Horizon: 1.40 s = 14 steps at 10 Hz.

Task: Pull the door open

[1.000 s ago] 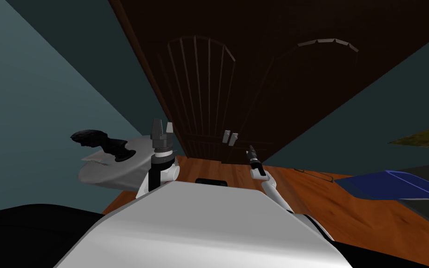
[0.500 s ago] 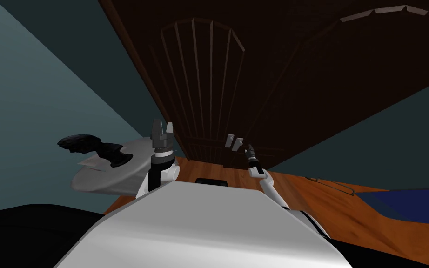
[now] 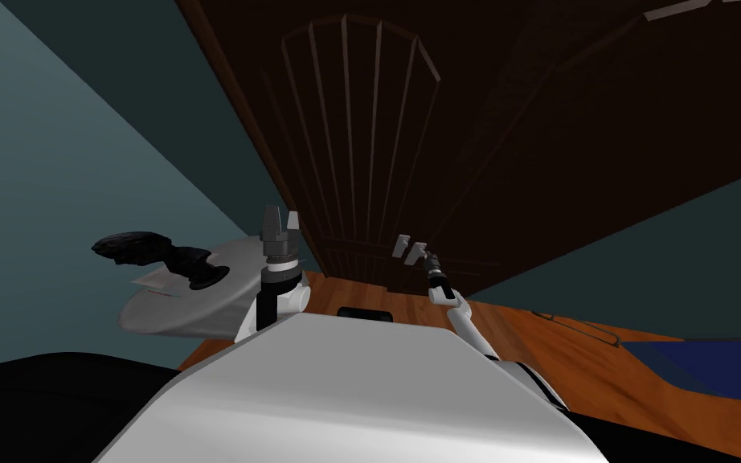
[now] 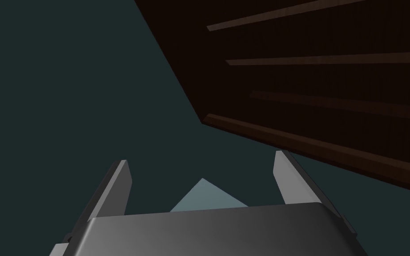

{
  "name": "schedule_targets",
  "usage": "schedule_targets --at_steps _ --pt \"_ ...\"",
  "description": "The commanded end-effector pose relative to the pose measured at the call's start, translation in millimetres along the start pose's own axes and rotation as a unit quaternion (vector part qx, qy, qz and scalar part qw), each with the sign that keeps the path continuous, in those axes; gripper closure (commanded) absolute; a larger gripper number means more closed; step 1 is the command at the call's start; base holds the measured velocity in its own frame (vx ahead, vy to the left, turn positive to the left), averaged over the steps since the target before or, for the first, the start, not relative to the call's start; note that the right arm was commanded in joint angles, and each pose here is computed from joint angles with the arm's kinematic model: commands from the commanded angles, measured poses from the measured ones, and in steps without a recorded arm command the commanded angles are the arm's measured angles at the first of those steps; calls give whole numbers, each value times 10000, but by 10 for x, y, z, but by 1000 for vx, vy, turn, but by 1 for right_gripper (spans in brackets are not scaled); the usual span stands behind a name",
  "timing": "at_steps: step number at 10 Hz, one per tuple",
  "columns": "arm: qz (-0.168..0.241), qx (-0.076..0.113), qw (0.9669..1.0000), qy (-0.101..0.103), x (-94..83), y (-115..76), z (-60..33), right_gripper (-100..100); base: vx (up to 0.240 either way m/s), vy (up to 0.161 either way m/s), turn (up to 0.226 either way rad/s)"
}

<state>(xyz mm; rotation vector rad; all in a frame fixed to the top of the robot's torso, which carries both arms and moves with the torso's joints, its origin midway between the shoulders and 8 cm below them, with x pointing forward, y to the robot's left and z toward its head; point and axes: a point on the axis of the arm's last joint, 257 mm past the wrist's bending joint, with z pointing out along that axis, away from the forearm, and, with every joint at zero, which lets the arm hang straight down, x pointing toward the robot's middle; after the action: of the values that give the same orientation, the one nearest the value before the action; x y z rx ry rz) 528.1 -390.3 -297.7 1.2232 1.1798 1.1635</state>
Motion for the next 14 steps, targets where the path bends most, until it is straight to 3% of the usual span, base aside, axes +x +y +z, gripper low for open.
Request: schedule_targets --at_steps 1,3,4,7,10,11,12,14 --pt "1 28 10000 -1 2 -27 -14 100 -21 -17 -6" --pt "1 28 10000 -1 2 -27 -14 100 -10 -2 -2" --pt "-25 81 9999 -54 -91 -65 -62 -100 -98 -65 -92" --pt "-17 86 10000 7 -62 -62 -85 -100 -179 -37 -40" --pt "41 22 9998 204 129 -5 -69 -100 -200 58 44" --pt "23 42 9999 152 86 -31 -83 -100 -92 46 3" --pt "-42 151 9999 -47 -149 -116 -150 -100 -8 -90 -161" --pt "-85 214 9995 -198 -309 -161 -181 -100 101 -120 -116"
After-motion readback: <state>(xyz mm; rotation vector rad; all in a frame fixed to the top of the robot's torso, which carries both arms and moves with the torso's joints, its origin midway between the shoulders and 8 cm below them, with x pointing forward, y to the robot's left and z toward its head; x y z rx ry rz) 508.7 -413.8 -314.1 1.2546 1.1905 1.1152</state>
